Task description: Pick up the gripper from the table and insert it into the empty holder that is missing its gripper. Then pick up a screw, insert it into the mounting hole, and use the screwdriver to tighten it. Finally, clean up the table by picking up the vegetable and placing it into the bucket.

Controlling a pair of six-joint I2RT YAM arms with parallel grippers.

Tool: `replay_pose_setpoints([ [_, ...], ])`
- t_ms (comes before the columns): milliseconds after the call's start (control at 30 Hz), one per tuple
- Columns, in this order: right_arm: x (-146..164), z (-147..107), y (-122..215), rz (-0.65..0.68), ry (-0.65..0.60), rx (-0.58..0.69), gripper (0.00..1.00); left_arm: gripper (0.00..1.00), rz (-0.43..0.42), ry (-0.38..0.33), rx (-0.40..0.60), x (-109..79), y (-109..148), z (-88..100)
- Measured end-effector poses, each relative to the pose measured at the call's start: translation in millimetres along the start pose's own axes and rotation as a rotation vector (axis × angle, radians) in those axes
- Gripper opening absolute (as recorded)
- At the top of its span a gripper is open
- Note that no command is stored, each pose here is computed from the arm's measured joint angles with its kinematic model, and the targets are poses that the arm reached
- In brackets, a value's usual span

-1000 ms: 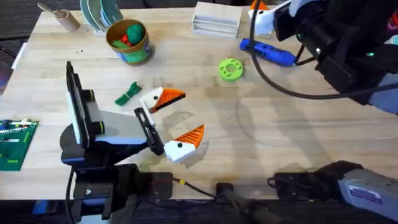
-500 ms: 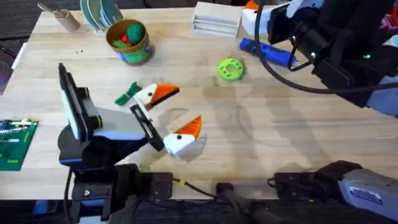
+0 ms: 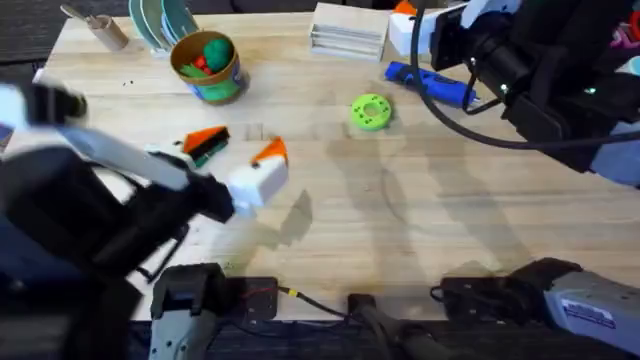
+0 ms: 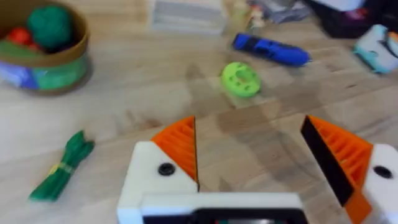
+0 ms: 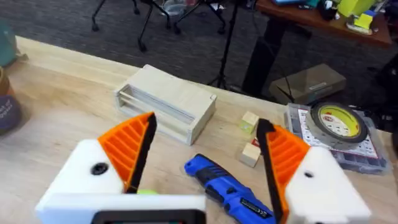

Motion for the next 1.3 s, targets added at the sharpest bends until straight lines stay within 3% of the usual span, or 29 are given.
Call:
replay_pose_setpoints([
  [200,0.0,0.0,0.0,0.000,-0.004,0.000,0.991,0.993,0.254,0.104,0.132,17.1,-0.9,33.2],
  [367,0.5,-1.6,0.1,0.003,-0.002,0.008,0.993,0.993,0.409,0.098,0.208,41.9,-17.6,50.3],
  [633,4.9,-16.7,0.8,0.025,0.012,0.084,0.992,0.993,0.657,0.089,0.412,97.3,-45.7,32.6],
  [767,4.9,-16.7,0.8,0.025,0.012,0.085,0.992,0.992,0.690,-0.013,0.528,113.1,-53.4,23.0],
  [1033,4.9,-16.7,0.8,0.025,0.012,0.085,0.993,0.992,0.645,-0.214,0.774,136.6,-70.8,-0.8],
  [1200,4.9,-16.6,0.8,0.025,0.012,0.085,0.992,0.992,0.623,-0.278,0.800,152.1,-89.4,-3.3],
  [1300,4.9,-16.8,0.8,0.025,0.012,0.085,0.993,0.993,0.633,-0.275,0.794,165.0,-95.8,-2.9],
])
Point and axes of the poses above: each hand's point on the last joint's axis, 136 mm out from that joint toward the fingers, its own y axis back along the fingers, its own x axis along the line the jaws close on, z = x × y, the point moved 5 cm from there along y, back along the fingers, and after that the axes turned 13 degrees about y, right-handed, at the moved point
